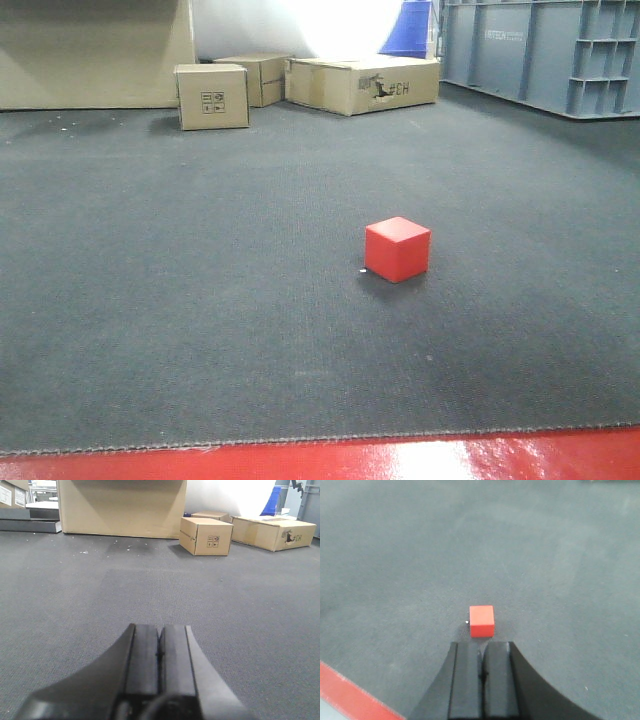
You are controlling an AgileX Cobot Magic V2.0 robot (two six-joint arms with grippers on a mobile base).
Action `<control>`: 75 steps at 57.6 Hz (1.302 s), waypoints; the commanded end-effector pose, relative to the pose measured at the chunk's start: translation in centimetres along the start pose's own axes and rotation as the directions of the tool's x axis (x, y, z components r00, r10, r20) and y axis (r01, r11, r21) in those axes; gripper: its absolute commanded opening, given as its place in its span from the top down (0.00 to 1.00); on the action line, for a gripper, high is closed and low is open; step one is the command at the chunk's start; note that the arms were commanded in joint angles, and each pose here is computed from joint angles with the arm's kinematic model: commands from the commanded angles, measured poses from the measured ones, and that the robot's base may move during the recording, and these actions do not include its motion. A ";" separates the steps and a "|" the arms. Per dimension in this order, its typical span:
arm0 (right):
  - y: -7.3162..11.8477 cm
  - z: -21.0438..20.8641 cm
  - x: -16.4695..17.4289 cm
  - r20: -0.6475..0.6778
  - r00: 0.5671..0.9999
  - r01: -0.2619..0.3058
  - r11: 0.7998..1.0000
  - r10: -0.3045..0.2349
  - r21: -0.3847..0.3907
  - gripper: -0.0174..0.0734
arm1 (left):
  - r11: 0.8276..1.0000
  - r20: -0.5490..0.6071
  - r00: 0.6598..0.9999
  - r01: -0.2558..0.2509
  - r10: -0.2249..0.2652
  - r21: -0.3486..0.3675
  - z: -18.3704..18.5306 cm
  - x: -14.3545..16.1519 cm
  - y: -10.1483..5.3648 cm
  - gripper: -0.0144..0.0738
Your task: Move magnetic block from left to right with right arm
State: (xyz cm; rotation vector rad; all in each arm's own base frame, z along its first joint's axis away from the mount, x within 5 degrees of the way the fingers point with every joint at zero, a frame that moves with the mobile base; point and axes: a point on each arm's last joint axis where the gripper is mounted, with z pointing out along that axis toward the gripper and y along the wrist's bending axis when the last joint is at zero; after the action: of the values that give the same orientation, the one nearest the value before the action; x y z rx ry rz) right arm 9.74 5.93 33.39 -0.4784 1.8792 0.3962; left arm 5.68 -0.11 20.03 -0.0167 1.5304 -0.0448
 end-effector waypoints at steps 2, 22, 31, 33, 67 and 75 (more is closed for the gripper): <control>0.0 -2.2 -0.4 0.165 0.986 0.011 1.000 -0.010 -0.006 0.74 | 1.000 0.084 0.996 0.011 -0.010 -0.006 -0.1 -0.5 0.1 0.98; -0.1 -4.5 0.2 0.261 0.965 0.029 1.000 -0.029 0.004 0.74 | 1.000 0.084 0.996 0.011 -0.010 -0.006 -0.1 -0.5 0.1 0.98; -0.1 -4.6 -0.3 0.312 0.950 0.030 1.000 -0.028 0.001 0.74 | 1.000 0.084 0.996 0.011 -0.010 -0.006 -0.1 -0.5 0.1 0.98; -0.1 -4.7 -0.4 0.321 0.946 0.032 0.999 -0.032 0.004 0.74 | 1.000 0.084 0.996 0.011 -0.010 -0.006 -0.1 -0.5 0.1 0.98; -3.7 -3.2 7.9 0.450 0.887 -0.139 0.870 -0.104 0.473 0.74 | 1.000 0.084 0.996 0.011 -0.010 -0.006 -0.1 -0.5 0.1 0.98; -3.7 -2.5 11.2 0.487 0.863 -0.144 0.860 -0.132 0.489 0.74 | 1.000 0.084 0.996 0.011 -0.010 -0.006 -0.1 -0.5 0.1 0.98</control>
State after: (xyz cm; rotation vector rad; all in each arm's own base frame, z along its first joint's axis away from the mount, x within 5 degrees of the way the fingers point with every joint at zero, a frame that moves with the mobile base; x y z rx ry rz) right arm 6.35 -0.02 23.14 0.0221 1.5390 0.0194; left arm 5.68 -0.11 20.03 -0.0167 1.5304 -0.0448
